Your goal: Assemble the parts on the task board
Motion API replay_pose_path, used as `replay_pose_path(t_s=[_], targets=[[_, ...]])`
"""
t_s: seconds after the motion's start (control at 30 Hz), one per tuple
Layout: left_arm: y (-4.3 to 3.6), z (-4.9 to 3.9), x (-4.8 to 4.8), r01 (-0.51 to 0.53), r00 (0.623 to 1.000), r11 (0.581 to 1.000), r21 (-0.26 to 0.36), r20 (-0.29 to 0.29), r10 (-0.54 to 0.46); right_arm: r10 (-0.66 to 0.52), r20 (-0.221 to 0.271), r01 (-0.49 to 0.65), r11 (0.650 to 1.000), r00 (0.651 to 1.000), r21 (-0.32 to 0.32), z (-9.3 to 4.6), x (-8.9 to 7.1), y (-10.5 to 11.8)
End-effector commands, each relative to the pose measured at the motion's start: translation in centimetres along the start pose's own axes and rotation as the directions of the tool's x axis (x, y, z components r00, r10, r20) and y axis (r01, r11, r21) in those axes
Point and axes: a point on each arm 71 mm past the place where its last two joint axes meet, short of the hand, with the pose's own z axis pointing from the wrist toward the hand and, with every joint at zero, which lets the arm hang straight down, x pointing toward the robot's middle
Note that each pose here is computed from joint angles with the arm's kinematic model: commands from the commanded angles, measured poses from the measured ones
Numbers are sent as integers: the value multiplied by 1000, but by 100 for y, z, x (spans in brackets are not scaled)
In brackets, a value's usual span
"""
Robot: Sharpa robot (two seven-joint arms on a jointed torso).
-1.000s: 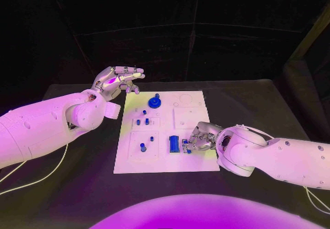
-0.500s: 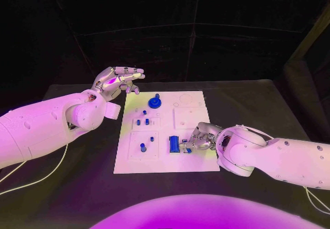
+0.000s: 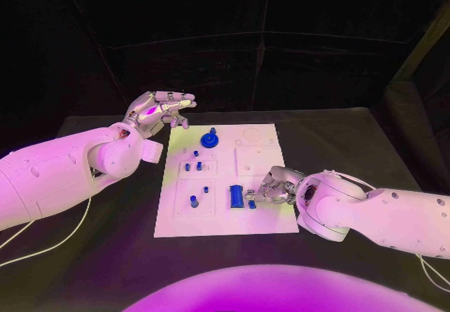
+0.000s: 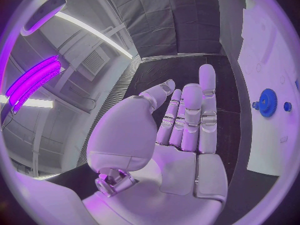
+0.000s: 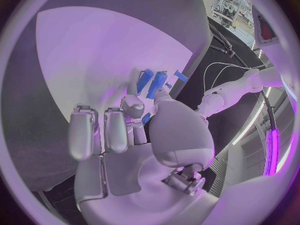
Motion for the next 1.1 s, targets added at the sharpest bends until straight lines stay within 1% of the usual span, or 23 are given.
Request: replay_pose_path(t_s=[0.03, 0.2, 0.47, 0.73, 1.1], targets=[[-13, 4, 9, 3, 1000, 1000, 5, -9, -3, 9, -25, -9, 999, 1000, -32, -30, 13, 26], [-11, 6, 12, 4, 1000, 1000, 5, -10, -4, 15, -41, -17, 999, 999, -36, -53, 21, 26], [-10, 6, 14, 4, 1000, 1000, 3, -10, -4, -4, -43, 3, 1000, 999, -25, -69, -6, -42], [-8, 5, 9, 3, 1000, 1000, 1, -8, -3, -39, -77, 36, 999, 996, -29, -80, 14, -52], [-7, 5, 2, 2, 1000, 1000, 0, -6, -2, -37, -75, 37, 999, 997, -8, -50, 9, -76]])
